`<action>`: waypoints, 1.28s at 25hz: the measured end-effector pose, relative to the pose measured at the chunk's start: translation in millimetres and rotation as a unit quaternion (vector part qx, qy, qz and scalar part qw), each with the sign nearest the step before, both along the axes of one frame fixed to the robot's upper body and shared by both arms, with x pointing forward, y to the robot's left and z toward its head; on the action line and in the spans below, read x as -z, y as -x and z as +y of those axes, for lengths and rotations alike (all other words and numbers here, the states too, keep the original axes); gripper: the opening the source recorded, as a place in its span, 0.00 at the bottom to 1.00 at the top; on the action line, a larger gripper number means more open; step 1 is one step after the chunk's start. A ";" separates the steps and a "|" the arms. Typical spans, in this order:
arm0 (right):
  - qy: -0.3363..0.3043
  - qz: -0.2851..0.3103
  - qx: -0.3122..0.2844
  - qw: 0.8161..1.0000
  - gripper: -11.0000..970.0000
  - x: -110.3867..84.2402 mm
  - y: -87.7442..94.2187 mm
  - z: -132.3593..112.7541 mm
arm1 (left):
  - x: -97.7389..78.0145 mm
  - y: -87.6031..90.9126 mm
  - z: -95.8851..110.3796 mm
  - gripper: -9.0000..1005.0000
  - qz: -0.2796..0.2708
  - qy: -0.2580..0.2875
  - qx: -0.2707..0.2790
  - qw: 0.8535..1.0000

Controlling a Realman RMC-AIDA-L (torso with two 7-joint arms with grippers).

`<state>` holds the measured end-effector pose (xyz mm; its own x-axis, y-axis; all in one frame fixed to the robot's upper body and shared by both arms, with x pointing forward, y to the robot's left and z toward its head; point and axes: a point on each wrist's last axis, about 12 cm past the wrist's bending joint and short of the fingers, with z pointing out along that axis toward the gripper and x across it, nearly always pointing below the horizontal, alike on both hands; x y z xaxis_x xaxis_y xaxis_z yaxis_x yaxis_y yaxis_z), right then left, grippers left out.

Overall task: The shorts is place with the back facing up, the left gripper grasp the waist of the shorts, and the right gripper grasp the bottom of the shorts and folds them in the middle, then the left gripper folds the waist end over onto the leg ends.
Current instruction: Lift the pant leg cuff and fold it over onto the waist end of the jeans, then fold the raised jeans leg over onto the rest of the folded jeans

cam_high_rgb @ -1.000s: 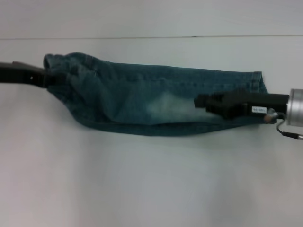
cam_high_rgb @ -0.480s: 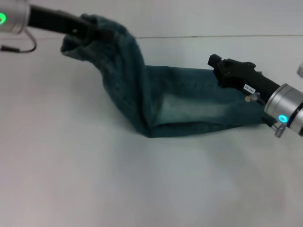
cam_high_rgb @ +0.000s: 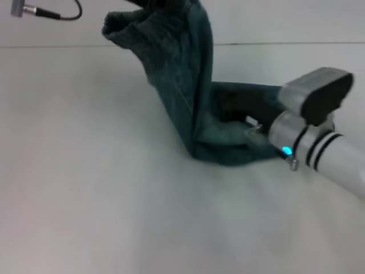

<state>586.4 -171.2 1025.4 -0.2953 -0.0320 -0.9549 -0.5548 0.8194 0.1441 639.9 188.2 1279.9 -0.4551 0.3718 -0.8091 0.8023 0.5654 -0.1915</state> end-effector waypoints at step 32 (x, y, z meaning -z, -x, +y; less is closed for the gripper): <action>0.008 0.011 -0.106 0.994 0.01 7.6 27.1 32.2 | 15.6 11.2 8.9 0.10 0.027 0.024 0.013 0.999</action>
